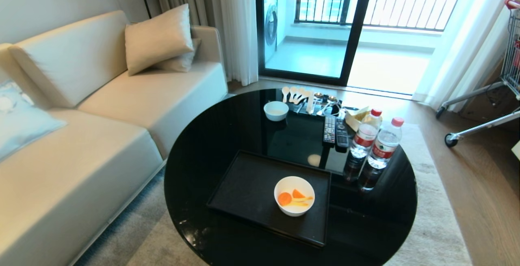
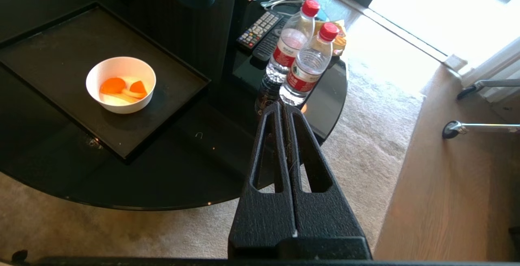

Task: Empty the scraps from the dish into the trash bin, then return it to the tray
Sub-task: Pick up the bowl with leftover food

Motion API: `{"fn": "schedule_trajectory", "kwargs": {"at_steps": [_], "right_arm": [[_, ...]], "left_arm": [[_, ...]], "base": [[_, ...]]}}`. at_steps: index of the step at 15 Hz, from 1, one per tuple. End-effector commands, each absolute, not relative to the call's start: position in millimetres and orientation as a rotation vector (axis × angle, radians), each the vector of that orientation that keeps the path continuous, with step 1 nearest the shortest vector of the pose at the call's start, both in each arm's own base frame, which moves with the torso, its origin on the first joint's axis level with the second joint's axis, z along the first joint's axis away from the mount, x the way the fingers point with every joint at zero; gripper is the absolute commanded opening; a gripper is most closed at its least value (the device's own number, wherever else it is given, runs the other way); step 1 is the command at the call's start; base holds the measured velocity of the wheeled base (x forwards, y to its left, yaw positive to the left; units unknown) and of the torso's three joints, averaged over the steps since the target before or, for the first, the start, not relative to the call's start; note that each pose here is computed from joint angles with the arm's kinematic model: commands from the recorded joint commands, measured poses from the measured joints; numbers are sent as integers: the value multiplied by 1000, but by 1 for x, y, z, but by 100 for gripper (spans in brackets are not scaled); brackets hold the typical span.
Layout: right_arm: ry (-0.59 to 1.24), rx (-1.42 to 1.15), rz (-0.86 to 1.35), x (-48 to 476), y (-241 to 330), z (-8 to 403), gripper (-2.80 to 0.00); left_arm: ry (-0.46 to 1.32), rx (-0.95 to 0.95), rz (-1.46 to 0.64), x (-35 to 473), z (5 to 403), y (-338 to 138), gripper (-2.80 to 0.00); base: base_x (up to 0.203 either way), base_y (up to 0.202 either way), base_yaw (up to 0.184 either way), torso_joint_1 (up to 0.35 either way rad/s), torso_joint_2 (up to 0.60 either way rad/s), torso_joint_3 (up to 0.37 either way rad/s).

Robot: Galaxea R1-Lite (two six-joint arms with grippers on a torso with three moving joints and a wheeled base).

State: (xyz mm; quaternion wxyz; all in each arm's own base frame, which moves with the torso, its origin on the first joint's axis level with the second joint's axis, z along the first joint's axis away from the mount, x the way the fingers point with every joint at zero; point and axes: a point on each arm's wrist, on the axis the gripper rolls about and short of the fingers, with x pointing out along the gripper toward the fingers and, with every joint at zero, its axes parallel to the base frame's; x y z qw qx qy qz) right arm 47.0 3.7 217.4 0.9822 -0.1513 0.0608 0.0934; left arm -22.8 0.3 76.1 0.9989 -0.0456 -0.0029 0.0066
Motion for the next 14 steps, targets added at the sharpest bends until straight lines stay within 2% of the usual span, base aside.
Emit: {"fn": "schedule_trajectory", "kwargs": {"at_steps": [1,7,10,14], "right_arm": [[261,-298,228,94,4,223,-280],[428,-289,355,196,22,229,-280],[525,-266,455,231,51,211,-280],[671,-147,472,263,86,184,-280]], "left_arm": [[-7,-92,14,-23,76,0,-280],[-7,-92,14,-23,76,0,-280],[-7,-92,14,-23,76,0,-280],[-7,-92,14,-23,76,0,-280]], "base": [[0,0,0,0,0,0],[0,0,0,0,0,0],[0,0,0,0,0,0],[0,0,0,0,0,0]]}}
